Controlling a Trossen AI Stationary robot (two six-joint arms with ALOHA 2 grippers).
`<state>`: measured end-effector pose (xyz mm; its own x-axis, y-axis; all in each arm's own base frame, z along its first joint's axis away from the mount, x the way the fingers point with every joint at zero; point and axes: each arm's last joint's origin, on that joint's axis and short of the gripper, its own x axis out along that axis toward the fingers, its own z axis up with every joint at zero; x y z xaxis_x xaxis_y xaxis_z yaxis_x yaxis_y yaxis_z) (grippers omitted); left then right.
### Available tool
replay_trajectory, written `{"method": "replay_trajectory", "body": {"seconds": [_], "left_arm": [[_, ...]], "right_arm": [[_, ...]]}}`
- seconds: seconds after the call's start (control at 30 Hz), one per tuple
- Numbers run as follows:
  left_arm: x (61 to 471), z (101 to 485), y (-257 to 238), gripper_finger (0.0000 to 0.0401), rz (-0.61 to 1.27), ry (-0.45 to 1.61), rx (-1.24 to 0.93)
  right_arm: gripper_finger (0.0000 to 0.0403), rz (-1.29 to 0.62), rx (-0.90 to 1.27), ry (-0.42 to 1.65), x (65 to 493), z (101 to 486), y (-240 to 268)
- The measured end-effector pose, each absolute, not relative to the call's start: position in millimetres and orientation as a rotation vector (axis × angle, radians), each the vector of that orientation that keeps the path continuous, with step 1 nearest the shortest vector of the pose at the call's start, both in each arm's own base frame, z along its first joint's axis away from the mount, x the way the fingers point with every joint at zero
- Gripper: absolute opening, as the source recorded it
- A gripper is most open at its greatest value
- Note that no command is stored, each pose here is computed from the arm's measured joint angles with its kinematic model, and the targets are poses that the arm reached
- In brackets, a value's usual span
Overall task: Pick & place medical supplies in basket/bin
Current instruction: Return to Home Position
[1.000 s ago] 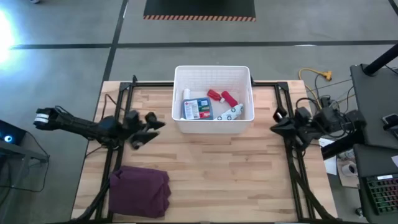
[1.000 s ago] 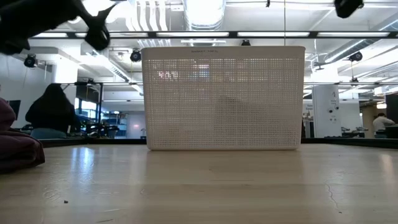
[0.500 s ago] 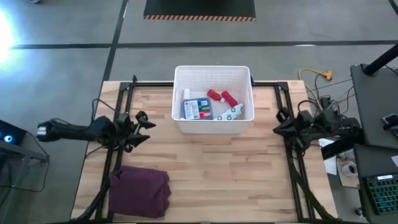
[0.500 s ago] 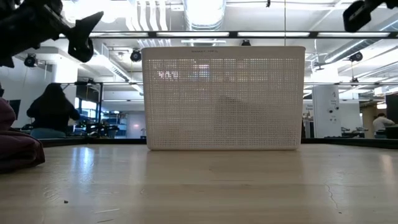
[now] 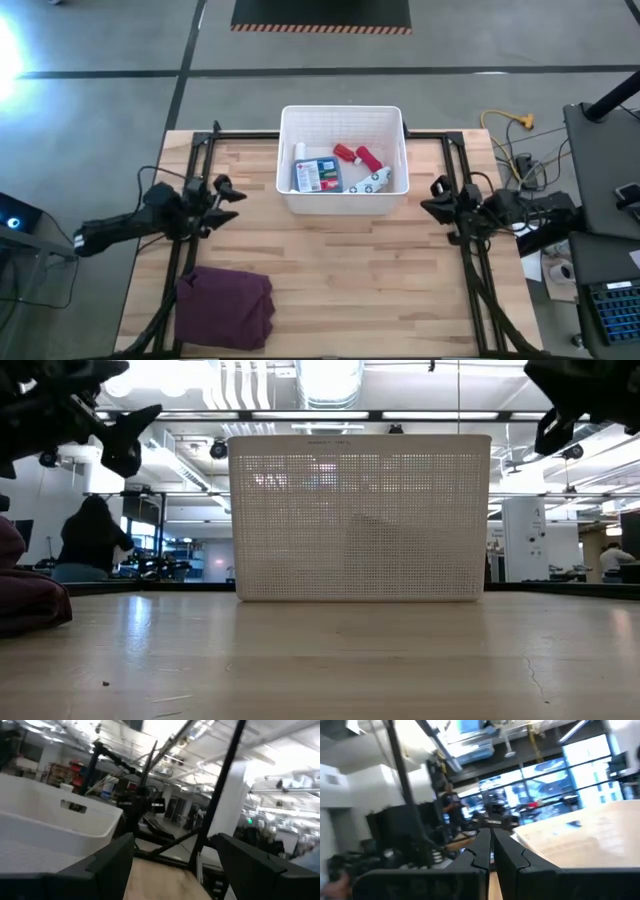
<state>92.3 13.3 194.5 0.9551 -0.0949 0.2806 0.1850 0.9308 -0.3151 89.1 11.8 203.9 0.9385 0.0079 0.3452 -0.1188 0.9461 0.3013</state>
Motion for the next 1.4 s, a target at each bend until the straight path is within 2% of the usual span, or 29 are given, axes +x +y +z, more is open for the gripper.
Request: {"method": "replay_trajectory", "body": {"seconds": [0.3,0.77,1.1,1.33,1.4], "left_arm": [[102,176,17,0.0267,-0.051,-0.07,-0.437],[116,157,20,0.0267,-0.005,0.133,-0.492],[121,145,22,0.0267,0.022,0.247,-0.521],[123,138,22,0.0267,0.035,0.302,-0.534],[124,137,23,0.0267,0.038,0.315,-0.538]], "right_arm": [[0.0013,-0.155,0.134,-0.282,91,197,7],[0.0013,-0.157,0.124,-0.287,91,198,6],[0.0013,-0.291,0.105,-0.297,90,198,-6],[0.0013,-0.264,0.107,-0.295,91,198,-4],[0.0013,-0.201,0.087,-0.292,91,198,-2]]}}
